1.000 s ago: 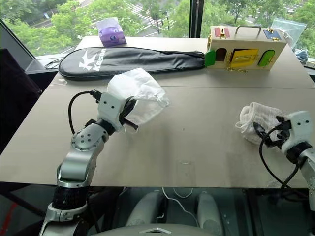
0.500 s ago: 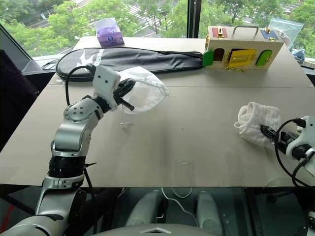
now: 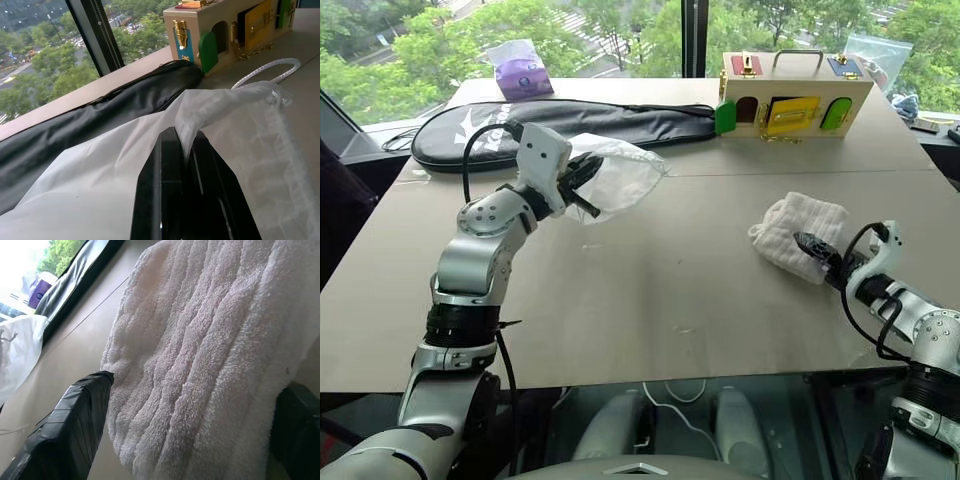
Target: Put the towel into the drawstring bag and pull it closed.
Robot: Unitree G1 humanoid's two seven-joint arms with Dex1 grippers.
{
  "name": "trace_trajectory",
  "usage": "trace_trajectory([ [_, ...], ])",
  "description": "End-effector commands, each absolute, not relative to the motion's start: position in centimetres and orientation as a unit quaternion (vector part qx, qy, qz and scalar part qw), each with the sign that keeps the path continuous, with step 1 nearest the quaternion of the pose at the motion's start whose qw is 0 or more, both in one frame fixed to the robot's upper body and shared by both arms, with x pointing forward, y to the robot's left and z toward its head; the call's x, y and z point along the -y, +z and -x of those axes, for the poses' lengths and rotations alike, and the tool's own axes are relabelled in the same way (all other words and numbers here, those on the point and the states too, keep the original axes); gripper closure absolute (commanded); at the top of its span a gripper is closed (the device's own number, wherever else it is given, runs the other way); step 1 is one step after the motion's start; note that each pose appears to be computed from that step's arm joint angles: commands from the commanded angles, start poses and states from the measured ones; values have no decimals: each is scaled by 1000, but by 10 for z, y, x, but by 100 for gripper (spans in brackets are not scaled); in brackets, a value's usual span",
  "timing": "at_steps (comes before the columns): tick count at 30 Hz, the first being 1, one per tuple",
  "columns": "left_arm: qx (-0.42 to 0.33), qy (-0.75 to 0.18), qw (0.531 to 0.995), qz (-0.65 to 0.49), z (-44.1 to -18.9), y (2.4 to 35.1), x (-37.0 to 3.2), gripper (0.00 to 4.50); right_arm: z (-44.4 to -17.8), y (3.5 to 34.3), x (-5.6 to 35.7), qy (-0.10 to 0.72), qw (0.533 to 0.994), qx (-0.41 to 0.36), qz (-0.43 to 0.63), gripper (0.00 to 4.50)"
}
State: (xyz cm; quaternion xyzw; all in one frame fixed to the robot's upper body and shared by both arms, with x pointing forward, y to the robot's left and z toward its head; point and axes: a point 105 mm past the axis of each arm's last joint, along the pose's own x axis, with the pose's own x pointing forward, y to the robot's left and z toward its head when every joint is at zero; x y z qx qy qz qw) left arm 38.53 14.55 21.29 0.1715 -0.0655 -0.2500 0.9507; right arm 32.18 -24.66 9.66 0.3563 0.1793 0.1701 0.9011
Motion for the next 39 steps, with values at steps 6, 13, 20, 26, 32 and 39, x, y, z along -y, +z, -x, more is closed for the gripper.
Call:
trace_trajectory([
  [6, 75, -279, 945, -153, -389, 225, -136, 450, -341, 90, 212, 193, 887, -188, -375, 362],
  [13, 63, -306, 941, -131, -392, 224, -133, 450, -330, 147, 185, 320, 849, -84, -412, 447],
  [20, 52, -348, 930, -106, -395, 229, -129, 450, -283, 189, 136, 489, 781, -58, -384, 447],
  [26, 51, -419, 902, -92, -385, 231, -124, 450, -252, 198, 99, 583, 731, -89, -344, 447],
  [32, 51, -493, 864, -87, -366, 230, -116, 450, -232, 198, 72, 642, 685, -118, -324, 447],
  [39, 47, -513, 852, -92, -359, 226, -110, 450, -214, 215, 54, 694, 642, -97, -311, 447],
])
